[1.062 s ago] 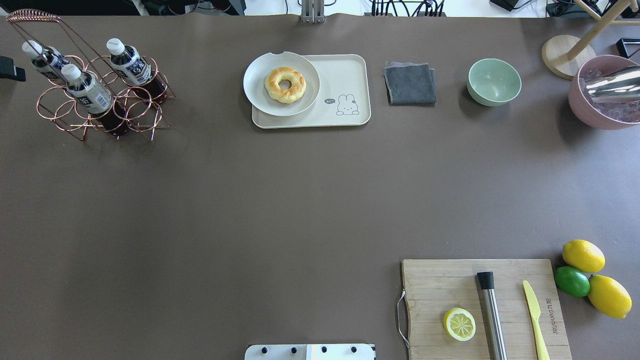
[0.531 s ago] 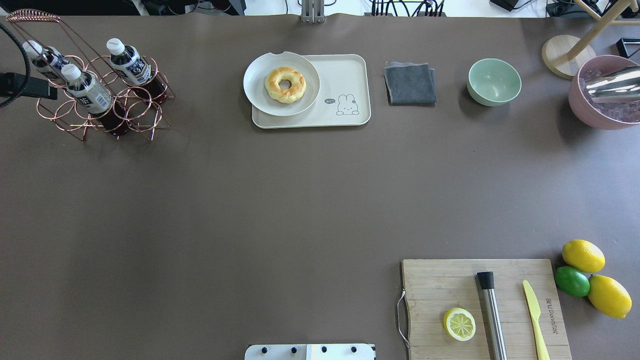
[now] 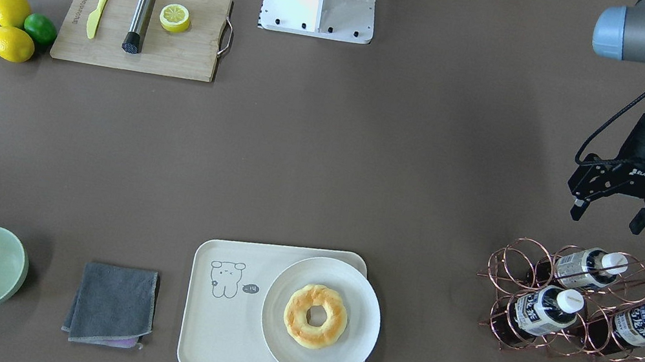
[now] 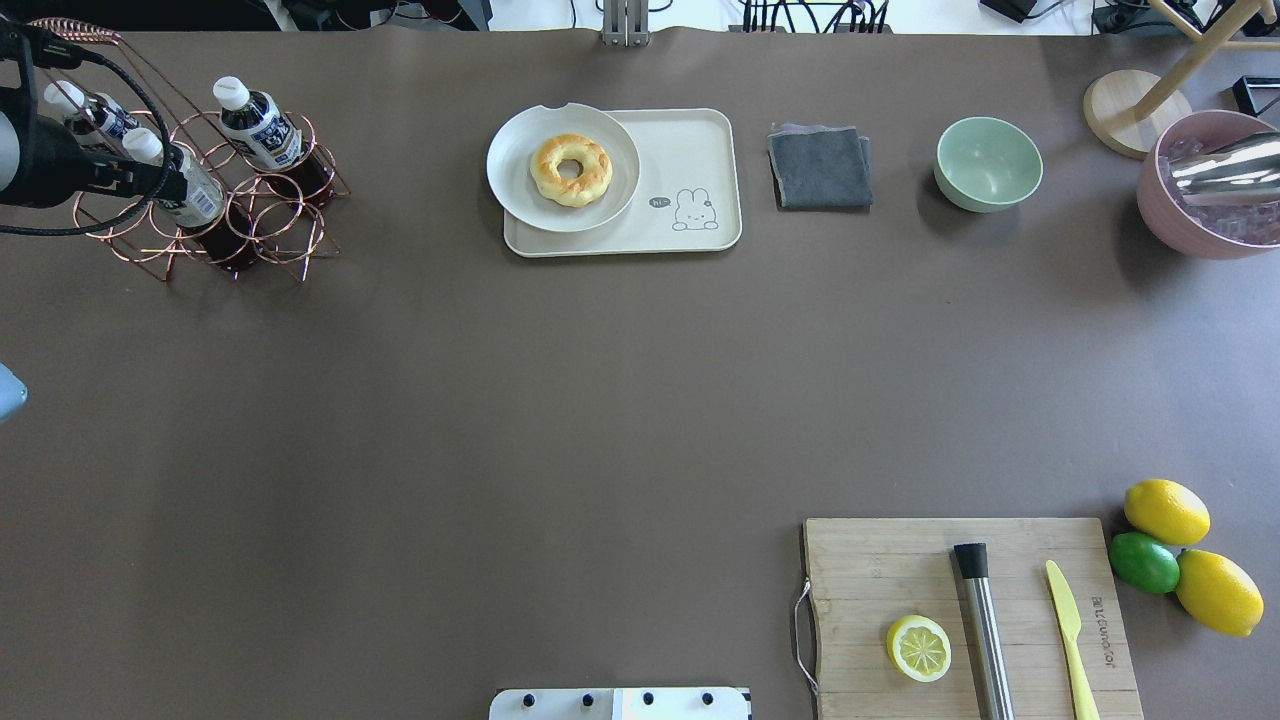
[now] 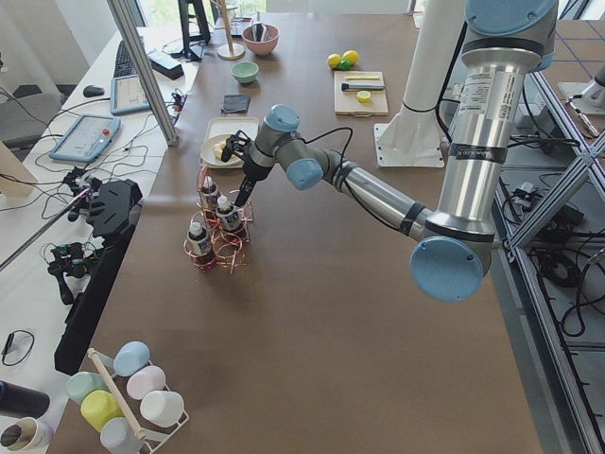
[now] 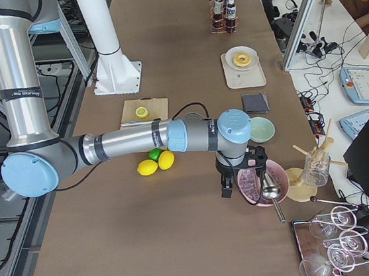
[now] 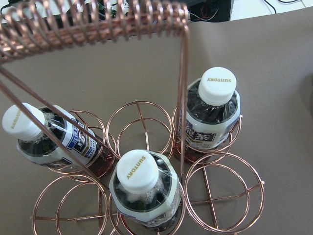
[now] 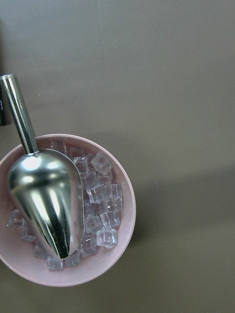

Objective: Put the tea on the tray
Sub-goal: 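Reach the left gripper down to a dark bottle in the copper rack, then close the left gripper around the white-capped bottle's neck, then lift the bottle out of the rack with the left gripper toward the tray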

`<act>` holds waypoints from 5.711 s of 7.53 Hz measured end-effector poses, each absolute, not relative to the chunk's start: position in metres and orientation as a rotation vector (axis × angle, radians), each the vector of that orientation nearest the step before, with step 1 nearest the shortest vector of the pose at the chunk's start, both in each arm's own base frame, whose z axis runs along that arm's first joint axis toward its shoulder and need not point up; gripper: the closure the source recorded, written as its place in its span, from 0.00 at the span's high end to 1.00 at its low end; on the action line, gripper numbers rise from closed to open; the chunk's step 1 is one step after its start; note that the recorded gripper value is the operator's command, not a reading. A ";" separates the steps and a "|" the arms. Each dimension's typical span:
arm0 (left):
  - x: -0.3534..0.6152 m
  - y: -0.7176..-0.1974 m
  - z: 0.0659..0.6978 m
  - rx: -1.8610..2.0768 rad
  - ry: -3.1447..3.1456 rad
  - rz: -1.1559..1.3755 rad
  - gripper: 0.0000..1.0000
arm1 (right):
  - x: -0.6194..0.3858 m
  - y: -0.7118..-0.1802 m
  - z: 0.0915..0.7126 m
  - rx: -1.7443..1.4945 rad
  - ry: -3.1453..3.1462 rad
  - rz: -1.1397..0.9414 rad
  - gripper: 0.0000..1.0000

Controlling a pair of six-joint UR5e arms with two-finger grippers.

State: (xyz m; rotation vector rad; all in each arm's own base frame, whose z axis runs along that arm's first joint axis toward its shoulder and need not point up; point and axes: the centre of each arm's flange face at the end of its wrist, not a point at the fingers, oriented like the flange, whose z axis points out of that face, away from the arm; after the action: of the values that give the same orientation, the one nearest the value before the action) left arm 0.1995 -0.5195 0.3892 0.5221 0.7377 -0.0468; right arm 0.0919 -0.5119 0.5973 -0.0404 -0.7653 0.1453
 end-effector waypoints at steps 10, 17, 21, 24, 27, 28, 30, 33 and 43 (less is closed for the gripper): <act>0.186 -0.565 0.399 0.548 0.690 -0.028 0.71 | 0.087 -0.516 0.599 -0.017 -0.766 0.126 1.00; 0.188 -0.575 0.406 0.544 0.693 -0.040 0.71 | 0.085 -0.517 0.599 -0.017 -0.766 0.122 1.00; 0.195 -0.574 0.401 0.540 0.719 -0.028 0.70 | 0.085 -0.517 0.599 -0.017 -0.764 0.121 1.00; 0.194 -0.570 0.408 0.531 0.729 -0.017 0.66 | 0.085 -0.517 0.600 -0.018 -0.764 0.121 1.00; 0.194 -0.568 0.412 0.545 0.740 -0.016 0.54 | 0.085 -0.517 0.599 -0.017 -0.764 0.121 1.00; 0.193 -0.569 0.413 0.545 0.740 -0.017 0.17 | 0.085 -0.517 0.599 -0.017 -0.764 0.121 1.00; 0.191 -0.569 0.414 0.547 0.736 -0.017 0.00 | 0.085 -0.517 0.599 -0.017 -0.765 0.121 1.00; 0.187 -0.569 0.411 0.555 0.738 -0.020 0.00 | 0.085 -0.516 0.600 -0.018 -0.765 0.122 1.00; 0.057 -0.545 0.277 0.564 0.875 -0.105 0.00 | 0.085 -0.516 0.601 -0.021 -0.765 0.123 1.00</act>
State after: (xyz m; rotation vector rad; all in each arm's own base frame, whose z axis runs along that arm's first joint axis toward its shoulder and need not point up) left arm 0.0568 -0.5454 0.2768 0.5635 0.8749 -0.1051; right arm 0.0849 -0.5161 0.6008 -0.0207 -0.7655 0.1232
